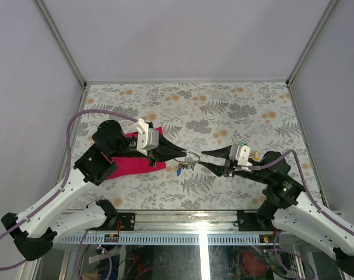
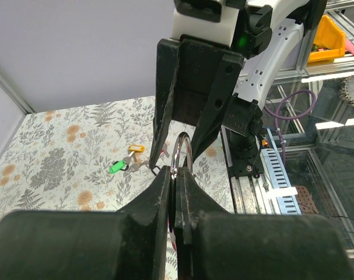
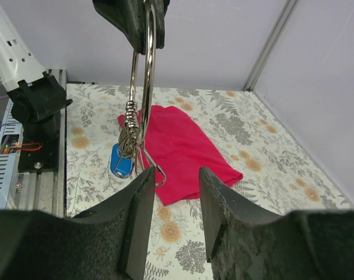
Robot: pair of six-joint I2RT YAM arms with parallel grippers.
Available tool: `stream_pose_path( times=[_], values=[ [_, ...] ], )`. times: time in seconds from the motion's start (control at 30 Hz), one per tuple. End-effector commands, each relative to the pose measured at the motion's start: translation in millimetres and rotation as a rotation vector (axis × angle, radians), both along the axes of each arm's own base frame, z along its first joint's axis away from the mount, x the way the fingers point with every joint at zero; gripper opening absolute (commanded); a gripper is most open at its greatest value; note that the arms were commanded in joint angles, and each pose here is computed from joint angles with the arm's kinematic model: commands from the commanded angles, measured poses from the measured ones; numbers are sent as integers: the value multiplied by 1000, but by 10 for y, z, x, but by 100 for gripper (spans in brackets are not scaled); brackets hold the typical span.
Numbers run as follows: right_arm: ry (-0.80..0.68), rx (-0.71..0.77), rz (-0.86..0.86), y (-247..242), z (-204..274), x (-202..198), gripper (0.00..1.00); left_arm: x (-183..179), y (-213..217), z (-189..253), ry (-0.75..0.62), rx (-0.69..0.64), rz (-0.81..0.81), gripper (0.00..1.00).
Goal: Put the keys on the keyring
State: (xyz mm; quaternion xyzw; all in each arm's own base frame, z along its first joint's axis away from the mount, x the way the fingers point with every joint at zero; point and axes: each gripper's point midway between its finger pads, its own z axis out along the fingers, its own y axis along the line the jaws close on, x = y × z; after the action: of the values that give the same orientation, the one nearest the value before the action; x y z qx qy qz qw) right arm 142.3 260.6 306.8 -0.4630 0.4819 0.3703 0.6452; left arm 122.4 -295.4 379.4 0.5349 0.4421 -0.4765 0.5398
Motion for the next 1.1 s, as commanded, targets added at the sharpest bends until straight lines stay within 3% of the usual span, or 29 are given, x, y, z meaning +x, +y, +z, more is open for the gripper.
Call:
stream_pose_path(
  times=[0.0, 0.4, 1.07],
  values=[
    [-50, 35, -40, -136, 237, -31, 43, -32, 29, 254, -76, -58, -4, 0],
    [-16, -48, -27, -120, -11, -37, 44, 48, 12, 258, -57, -61, 33, 0],
    [12, 20, 35, 136, 45, 36, 51, 195, -5, 276, -12, -76, 110, 0]
  ],
)
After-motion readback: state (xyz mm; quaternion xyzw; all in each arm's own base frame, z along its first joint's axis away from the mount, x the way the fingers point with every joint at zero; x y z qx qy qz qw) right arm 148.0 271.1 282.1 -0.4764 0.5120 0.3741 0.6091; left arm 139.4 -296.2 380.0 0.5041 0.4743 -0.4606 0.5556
